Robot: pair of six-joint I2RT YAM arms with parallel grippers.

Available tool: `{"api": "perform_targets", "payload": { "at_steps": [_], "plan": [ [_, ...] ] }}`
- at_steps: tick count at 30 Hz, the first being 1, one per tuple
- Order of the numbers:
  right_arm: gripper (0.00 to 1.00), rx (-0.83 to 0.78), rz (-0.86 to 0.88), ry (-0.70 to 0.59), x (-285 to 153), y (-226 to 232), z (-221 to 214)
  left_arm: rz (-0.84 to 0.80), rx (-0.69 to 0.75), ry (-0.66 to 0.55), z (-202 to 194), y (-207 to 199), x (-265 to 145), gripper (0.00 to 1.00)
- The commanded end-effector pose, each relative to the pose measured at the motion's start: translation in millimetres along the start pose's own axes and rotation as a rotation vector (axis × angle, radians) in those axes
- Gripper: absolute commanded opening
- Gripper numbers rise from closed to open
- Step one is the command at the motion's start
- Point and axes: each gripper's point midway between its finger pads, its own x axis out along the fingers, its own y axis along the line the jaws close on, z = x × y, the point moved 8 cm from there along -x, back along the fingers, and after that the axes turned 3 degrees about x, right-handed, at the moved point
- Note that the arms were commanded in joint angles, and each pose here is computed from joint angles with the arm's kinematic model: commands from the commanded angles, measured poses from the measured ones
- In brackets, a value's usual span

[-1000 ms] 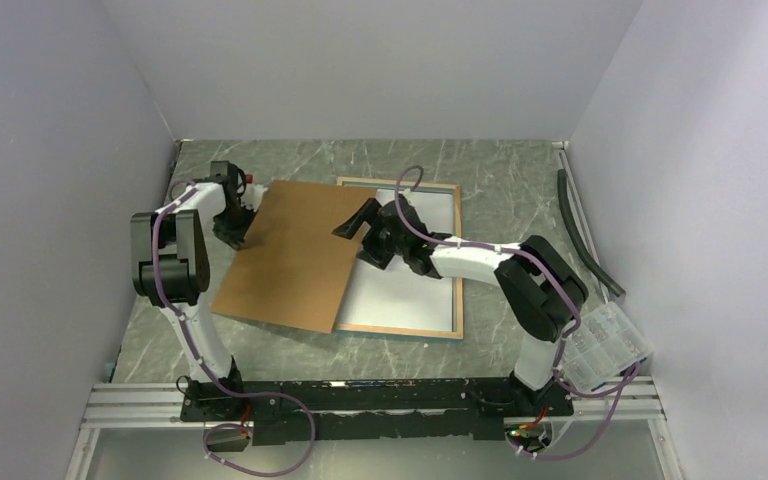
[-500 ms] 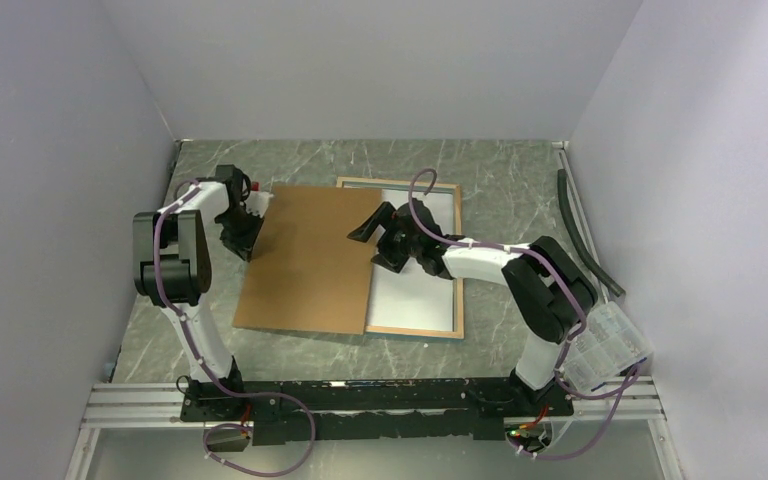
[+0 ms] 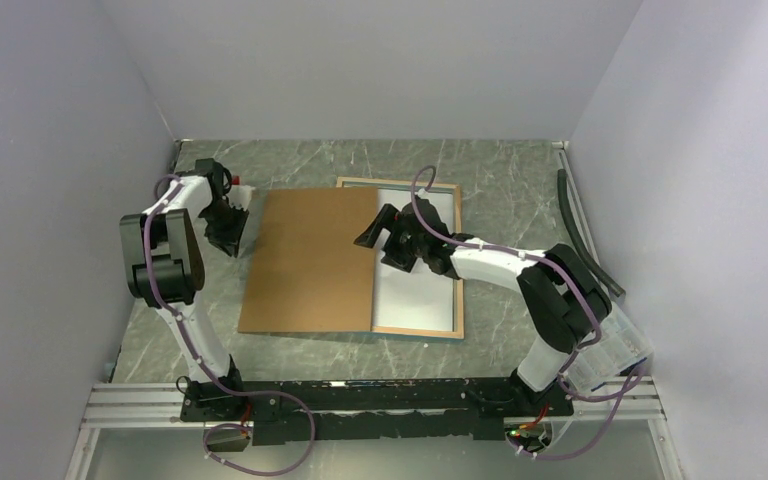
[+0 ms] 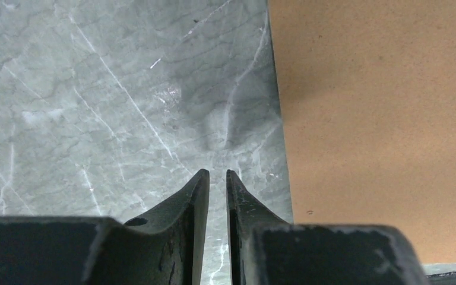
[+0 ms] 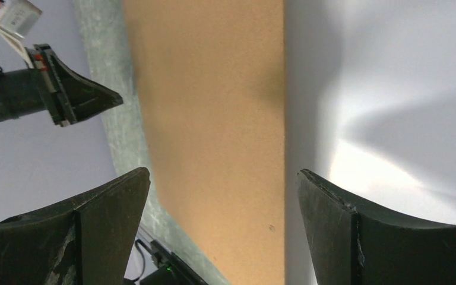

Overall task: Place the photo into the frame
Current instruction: Place the photo frame item at the center of the board.

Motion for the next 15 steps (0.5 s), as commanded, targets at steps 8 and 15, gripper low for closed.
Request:
{"api": "perform_targets", "payload": {
  "at_steps": [8,15],
  "plan": [
    [0.93,-0.043,0.023,0.04,13,-9,7,-0.068,-0.003,0.05,-6,-25,36,0.23],
    [0.9,-0.034,0.086,0.077,23,-4,5,-0.088,0.005,0.058,-8,-32,43,0.23]
  ]
}}
